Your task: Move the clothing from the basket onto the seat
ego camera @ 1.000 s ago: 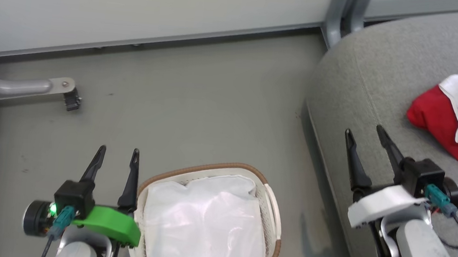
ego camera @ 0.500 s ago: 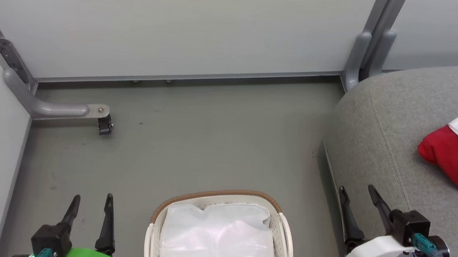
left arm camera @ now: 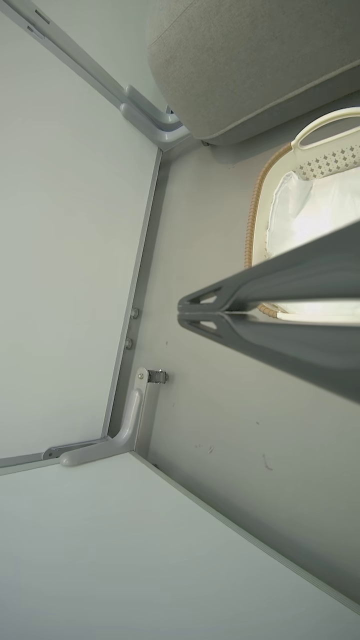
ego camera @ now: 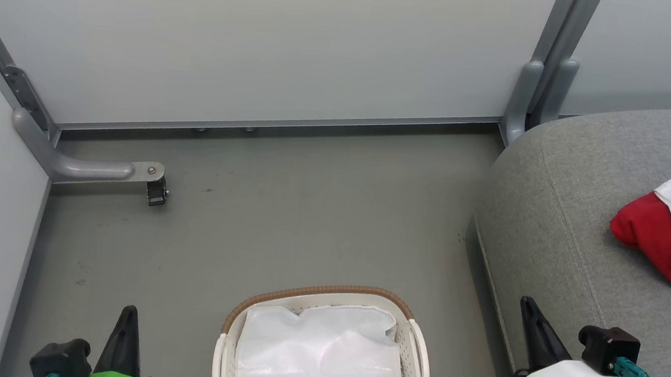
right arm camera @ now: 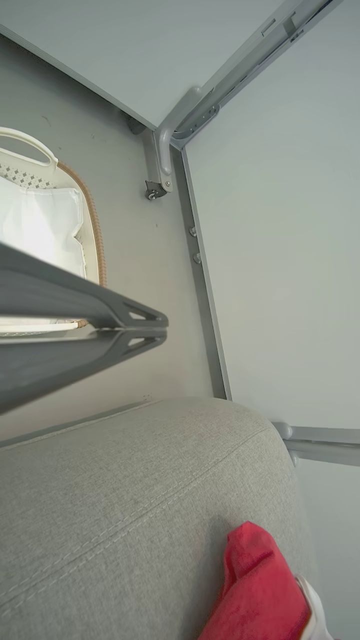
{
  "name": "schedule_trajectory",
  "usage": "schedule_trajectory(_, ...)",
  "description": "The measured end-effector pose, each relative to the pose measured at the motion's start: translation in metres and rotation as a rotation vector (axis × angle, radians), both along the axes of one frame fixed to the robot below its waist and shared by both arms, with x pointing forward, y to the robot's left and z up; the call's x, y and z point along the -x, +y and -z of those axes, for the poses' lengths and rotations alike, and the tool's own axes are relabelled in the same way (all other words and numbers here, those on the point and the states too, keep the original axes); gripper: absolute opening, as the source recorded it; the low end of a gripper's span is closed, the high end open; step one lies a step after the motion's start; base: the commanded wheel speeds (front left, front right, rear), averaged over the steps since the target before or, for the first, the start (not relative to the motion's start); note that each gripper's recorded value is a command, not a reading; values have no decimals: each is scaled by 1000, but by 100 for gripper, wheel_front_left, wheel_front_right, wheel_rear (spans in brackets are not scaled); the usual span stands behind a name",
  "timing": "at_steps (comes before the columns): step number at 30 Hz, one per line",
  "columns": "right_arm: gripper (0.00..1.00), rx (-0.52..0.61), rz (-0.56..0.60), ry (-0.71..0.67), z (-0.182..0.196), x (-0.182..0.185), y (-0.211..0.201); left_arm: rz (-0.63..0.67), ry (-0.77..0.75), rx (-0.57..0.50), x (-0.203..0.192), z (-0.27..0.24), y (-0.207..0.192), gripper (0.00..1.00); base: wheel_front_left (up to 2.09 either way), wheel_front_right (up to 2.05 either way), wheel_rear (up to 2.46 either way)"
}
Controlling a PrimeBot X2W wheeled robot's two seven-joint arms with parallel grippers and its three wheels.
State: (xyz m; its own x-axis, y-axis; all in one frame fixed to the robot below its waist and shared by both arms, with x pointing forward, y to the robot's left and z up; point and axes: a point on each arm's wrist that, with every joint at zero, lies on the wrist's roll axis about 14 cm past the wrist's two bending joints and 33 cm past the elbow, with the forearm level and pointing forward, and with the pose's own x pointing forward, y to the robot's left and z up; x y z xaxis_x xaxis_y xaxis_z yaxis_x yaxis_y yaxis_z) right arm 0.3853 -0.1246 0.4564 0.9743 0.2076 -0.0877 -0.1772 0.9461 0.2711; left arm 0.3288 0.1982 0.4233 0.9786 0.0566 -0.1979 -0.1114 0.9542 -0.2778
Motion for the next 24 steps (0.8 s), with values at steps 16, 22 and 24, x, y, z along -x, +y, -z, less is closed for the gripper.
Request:
schedule_trajectory(16, 0, -262, 108, 58, -5, -3, -19, -87, -10, 258, -7, -6, 7, 0, 0, 0, 0)
schedule_trajectory(22, 0, -350, 136, 74, -7, -4, -24, -108, -23, 348, -12, -11, 9, 0, 0, 0, 0)
schedule_trajectory(24, 0, -377, 144, 77, -7, -4, -26, -114, -27, 371, -13, -12, 9, 0, 0, 0, 0)
